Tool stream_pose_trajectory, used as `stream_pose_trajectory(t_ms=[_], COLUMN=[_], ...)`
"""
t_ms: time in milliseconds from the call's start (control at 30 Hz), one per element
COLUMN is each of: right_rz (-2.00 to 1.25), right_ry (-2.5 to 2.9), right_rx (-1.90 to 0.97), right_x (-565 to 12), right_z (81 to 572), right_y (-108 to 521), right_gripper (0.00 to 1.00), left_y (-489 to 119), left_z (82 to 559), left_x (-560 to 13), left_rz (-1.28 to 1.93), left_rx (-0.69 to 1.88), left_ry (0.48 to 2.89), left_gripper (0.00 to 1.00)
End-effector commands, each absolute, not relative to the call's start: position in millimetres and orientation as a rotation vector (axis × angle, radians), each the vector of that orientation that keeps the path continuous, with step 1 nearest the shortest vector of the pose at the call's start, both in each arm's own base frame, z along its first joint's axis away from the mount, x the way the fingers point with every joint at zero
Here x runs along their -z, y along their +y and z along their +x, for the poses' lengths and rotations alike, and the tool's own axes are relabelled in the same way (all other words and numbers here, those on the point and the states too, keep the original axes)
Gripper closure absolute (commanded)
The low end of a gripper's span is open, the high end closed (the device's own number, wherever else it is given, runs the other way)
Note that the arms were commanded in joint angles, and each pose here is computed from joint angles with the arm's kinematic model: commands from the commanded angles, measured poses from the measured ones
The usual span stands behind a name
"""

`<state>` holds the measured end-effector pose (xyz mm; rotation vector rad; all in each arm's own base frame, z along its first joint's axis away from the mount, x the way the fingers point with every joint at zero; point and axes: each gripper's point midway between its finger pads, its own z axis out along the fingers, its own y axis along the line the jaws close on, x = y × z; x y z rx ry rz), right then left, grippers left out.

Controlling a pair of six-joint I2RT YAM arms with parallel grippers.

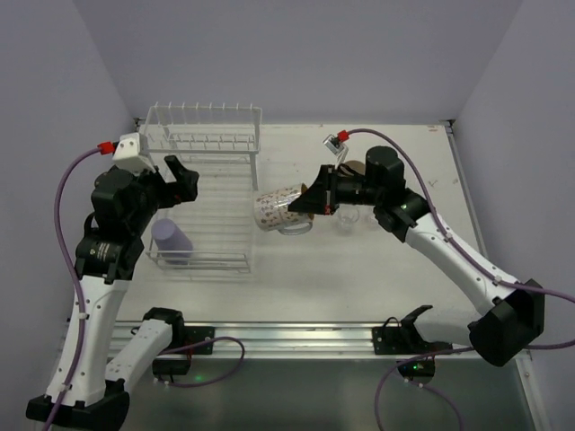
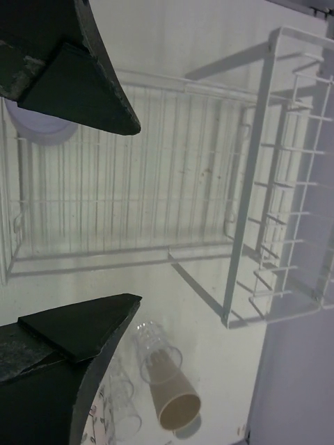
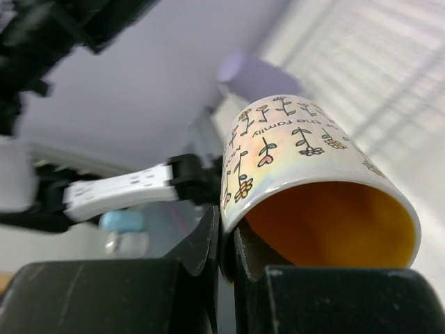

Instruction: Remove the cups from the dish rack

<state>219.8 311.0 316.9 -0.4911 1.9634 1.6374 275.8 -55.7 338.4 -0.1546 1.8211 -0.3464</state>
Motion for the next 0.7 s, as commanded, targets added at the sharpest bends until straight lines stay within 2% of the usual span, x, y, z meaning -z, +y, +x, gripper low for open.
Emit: stream_pose_trajectory(t_ms=[0, 300, 667], right_rz=[-0.434, -0.25, -0.226], right_ry=[2.194, 2.376, 2.519], right_rx=[-1.089, -0.493, -0.114], right_x=[-268, -216, -163], right_z=[238, 249, 256], right_y=[263, 183, 145], right_gripper=[1.0, 1.0, 1.0], left_y=[-24, -3, 12], left_z=[274, 268, 263], left_x=[-319, -300, -261], left_rz=[-0.242, -0.324, -0.38], left_rx=[0.147, 0.023, -0.113], left_ry=[1.909, 1.956, 2.102], left_gripper=[0.0, 0.0, 0.0])
